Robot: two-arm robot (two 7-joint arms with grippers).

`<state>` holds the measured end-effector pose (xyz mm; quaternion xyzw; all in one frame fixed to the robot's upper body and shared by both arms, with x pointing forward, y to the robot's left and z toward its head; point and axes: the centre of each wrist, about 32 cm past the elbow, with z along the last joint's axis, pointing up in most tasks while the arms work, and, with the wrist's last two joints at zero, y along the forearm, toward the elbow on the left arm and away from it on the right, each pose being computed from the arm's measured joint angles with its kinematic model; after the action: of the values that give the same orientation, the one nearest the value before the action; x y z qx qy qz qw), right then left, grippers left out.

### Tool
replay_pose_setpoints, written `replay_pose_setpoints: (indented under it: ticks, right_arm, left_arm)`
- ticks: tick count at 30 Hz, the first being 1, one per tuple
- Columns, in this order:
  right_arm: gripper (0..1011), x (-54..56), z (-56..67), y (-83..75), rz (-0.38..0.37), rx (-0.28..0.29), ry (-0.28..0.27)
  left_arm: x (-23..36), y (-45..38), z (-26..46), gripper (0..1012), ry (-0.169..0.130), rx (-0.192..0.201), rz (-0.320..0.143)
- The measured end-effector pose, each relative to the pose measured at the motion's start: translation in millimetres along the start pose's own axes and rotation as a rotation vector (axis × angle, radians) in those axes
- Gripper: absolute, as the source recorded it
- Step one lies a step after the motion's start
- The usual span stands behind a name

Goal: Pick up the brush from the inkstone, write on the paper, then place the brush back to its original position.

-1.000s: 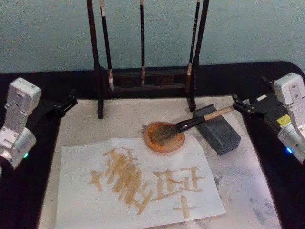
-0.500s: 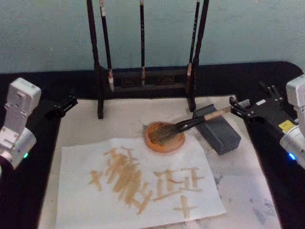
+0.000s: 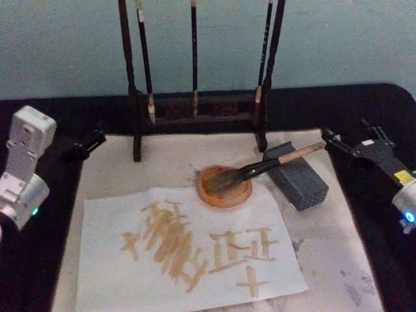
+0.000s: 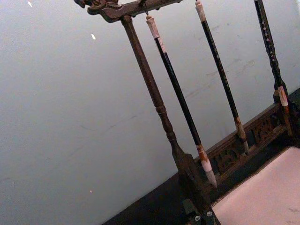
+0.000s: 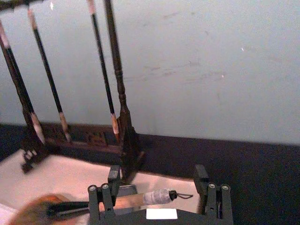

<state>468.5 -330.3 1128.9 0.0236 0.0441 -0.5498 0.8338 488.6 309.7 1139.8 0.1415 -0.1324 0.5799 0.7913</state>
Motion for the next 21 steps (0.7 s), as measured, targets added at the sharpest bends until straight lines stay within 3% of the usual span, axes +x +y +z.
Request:
replay_pose_setpoints:
  ticks: [5, 7, 10, 17, 21]
  right_arm:
    - [1008, 9.9, -6.7, -2.1, 0.021, 0.028, 0.177]
    - [1008, 16.5, -10.4, -2.2, 0.032, 0.048, 0.304]
    - [1008, 20.9, -12.9, -1.4, 0.038, 0.061, 0.407]
    - [1008, 23.5, -17.1, 0.8, 0.05, 0.071, 0.584]
    - [1008, 22.2, -18.1, 1.4, 0.049, 0.07, 0.632]
  left_arm:
    - [0.0, 0.0, 0.0, 1002, 0.0, 0.0, 0.0]
    - [0.0, 0.0, 0.0, 1002, 0.0, 0.0, 0.0]
    - [0.0, 0.0, 0.0, 1000, 0.0, 0.0, 0.0]
    - [0.0, 0.0, 0.0, 1002, 0.0, 0.0, 0.0]
    - [0.0, 0.0, 0.0, 1002, 0.0, 0.0, 0.0]
